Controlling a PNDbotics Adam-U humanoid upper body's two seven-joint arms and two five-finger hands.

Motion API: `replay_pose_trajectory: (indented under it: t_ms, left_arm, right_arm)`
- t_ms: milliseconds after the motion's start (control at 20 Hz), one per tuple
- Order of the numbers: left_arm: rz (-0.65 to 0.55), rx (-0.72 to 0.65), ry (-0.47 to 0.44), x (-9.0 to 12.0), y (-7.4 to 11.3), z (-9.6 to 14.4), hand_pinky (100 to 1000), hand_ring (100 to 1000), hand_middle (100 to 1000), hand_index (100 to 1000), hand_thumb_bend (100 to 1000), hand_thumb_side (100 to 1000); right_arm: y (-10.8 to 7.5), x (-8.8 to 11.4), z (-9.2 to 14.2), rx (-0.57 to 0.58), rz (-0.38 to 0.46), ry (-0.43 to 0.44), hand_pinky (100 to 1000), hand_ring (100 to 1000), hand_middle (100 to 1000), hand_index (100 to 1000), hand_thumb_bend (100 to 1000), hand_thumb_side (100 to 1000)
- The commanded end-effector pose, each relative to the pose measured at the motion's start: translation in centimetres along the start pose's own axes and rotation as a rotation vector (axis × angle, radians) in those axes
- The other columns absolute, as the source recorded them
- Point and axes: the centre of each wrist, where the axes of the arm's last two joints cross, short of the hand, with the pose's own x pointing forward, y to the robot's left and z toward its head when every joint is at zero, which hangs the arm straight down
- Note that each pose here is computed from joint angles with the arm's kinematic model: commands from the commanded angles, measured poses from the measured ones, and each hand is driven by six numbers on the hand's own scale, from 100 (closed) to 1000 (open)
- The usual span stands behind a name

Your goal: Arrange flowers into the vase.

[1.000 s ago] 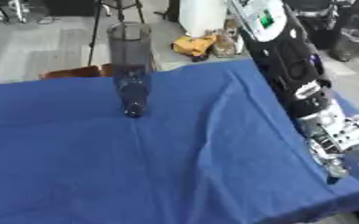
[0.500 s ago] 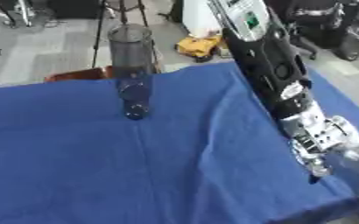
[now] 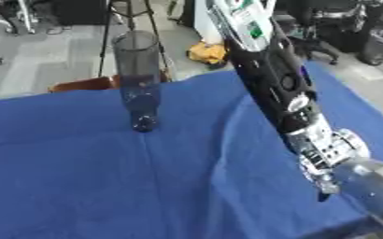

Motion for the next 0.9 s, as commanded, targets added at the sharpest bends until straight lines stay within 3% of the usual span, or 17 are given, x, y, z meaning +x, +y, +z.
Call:
replay_pose_trajectory:
  t_ms: [50, 900]
  left_arm:
    - [0.005, -0.013, -0.034, 0.8, -0.2, -0.6, 393, 566, 602, 769, 624, 657]
    - [0.019, -0.027, -0.040, 0.9, -0.5, -0.7, 392, 566, 601, 769, 619, 664]
  right_arm:
    - [0.1, 0.5, -1.1, 0.016, -0.021, -0.023, 100, 100, 100, 167, 100, 1000]
    - [1.9, -0.1, -0.9, 0.063, -0.105, -0.054, 100, 100, 100, 168, 100, 1000]
